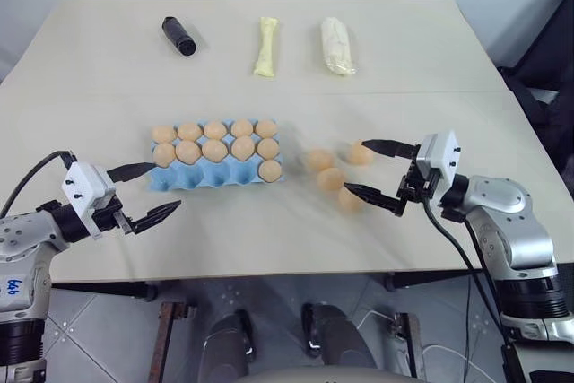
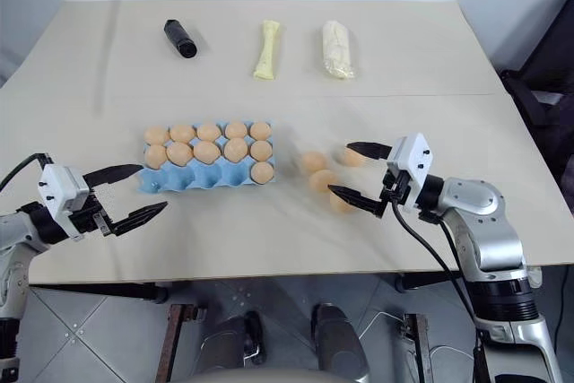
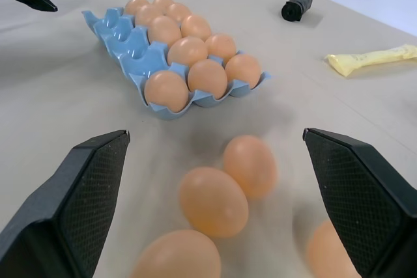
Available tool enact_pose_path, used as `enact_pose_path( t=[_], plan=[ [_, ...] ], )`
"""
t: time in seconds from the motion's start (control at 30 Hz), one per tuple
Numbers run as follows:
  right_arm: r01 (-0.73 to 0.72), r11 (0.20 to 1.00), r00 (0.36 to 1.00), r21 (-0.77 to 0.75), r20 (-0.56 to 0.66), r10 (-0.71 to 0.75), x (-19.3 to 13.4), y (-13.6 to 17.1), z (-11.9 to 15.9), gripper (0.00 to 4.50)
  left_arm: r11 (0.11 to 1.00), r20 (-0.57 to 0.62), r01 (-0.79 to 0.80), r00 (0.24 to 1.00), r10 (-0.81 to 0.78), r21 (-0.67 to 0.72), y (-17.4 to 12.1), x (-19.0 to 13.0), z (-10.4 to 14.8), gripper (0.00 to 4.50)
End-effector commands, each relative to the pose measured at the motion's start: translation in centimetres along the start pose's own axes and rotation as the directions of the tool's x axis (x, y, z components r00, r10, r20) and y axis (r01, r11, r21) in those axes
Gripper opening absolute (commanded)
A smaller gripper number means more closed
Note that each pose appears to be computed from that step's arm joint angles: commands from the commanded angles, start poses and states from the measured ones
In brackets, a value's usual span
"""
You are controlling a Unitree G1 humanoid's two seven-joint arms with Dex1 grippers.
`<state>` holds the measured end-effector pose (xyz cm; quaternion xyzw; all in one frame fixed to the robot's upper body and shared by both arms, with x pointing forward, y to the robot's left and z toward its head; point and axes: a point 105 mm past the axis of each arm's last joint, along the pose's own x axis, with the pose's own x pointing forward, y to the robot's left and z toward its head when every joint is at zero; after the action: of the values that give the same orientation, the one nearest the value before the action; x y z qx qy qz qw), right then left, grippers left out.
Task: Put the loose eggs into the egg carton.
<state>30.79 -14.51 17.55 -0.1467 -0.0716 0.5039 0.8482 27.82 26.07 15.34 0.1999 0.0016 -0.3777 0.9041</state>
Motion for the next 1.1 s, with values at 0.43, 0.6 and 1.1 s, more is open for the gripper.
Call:
enact_pose_path(
  t=[0.43, 0.6, 1.1],
  plan=[
    [0.066, 0.998, 0.984, -0.011, -0.164, -0.067, -4.9, 0.8, -1.8, 4.5, 0.927, 0.087, 0.335, 0.932, -0.352, 0.166, -4.9, 4.4, 2.9, 4.39],
    [0.065, 0.997, 0.981, 0.044, -0.188, -0.055, -4.2, 1.5, -3.3, 4.5, 0.9, 0.072, 0.403, 0.905, -0.418, 0.166, -5.4, 5.1, 2.1, 4.39],
    [0.143, 0.976, 0.974, 0.164, -0.2, -0.109, 0.3, 0.9, -7.4, 4.11, 0.914, 0.051, 0.38, 0.919, -0.39, 0.144, -5.1, 4.0, 1.4, 4.5]
  ],
)
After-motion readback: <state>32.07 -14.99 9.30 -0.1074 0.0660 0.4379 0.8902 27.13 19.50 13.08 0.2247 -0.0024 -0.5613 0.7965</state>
